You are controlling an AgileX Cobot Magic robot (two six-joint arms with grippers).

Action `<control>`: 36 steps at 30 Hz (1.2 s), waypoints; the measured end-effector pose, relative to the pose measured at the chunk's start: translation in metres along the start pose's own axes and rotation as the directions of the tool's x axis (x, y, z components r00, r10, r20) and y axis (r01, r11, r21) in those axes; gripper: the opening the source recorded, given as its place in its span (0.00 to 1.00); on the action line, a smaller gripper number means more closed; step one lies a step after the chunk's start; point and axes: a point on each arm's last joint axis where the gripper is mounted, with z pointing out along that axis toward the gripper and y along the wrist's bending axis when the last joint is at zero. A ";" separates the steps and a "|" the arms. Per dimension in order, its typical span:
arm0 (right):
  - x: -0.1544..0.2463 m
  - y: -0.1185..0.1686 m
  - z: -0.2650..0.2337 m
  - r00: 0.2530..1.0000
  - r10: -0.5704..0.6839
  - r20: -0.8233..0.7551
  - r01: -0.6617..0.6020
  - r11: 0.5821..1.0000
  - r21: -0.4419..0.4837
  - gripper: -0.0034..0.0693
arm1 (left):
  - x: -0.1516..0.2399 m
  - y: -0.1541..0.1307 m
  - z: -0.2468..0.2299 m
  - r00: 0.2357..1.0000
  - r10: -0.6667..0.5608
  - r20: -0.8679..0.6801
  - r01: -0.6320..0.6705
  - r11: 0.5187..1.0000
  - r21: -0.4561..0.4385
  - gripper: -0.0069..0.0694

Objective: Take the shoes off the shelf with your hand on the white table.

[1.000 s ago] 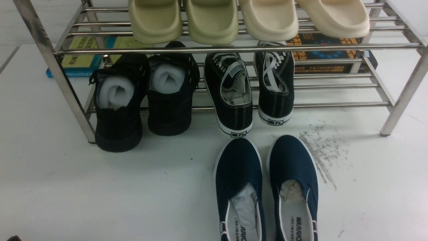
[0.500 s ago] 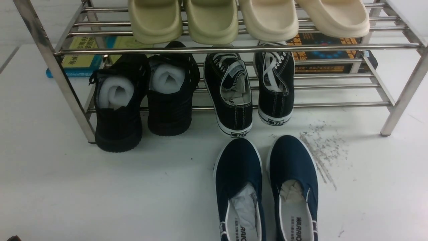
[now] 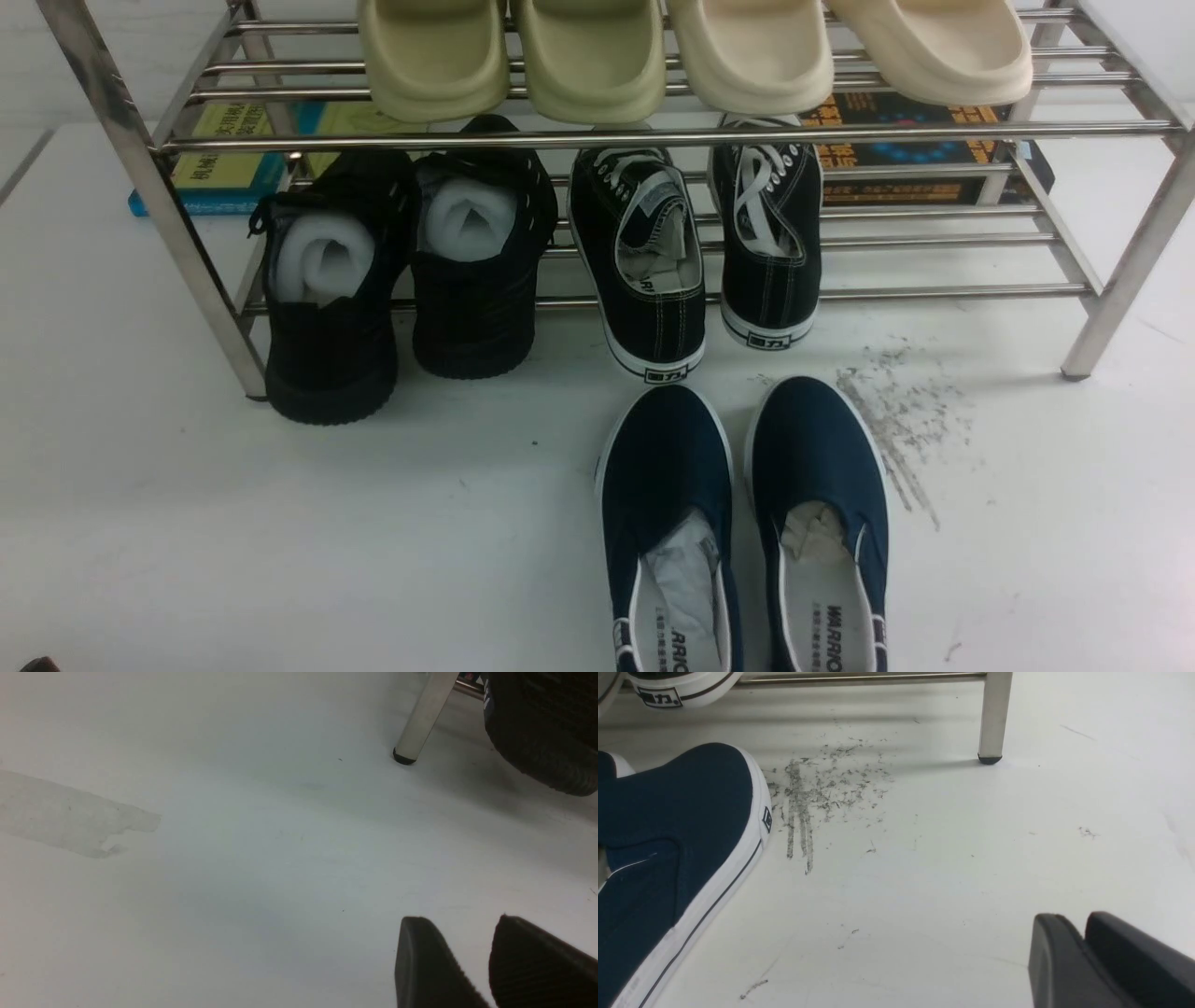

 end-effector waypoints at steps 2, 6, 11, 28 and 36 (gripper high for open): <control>0.000 0.000 0.000 1.000 0.000 0.000 0.000 1.000 0.000 0.21 | 0.000 0.000 0.000 1.000 0.000 0.000 0.000 1.000 0.000 0.41; 0.000 0.000 0.000 1.000 0.000 0.000 0.000 1.000 0.000 0.22 | 0.000 0.000 0.000 1.000 0.000 0.000 0.000 1.000 0.000 0.41; 0.000 0.000 0.000 1.000 0.000 0.000 0.000 1.000 0.000 0.23 | 0.000 0.000 0.000 1.000 0.000 0.000 0.000 1.000 0.000 0.41; 0.000 0.000 0.000 1.000 0.000 0.000 0.000 1.000 0.000 0.24 | 0.000 0.000 0.000 1.000 0.000 0.000 0.000 1.000 0.000 0.41; 0.000 0.000 0.000 1.000 0.001 0.000 -0.001 1.000 0.000 0.25 | 0.000 0.000 0.000 1.000 0.000 0.000 0.000 1.000 0.000 0.41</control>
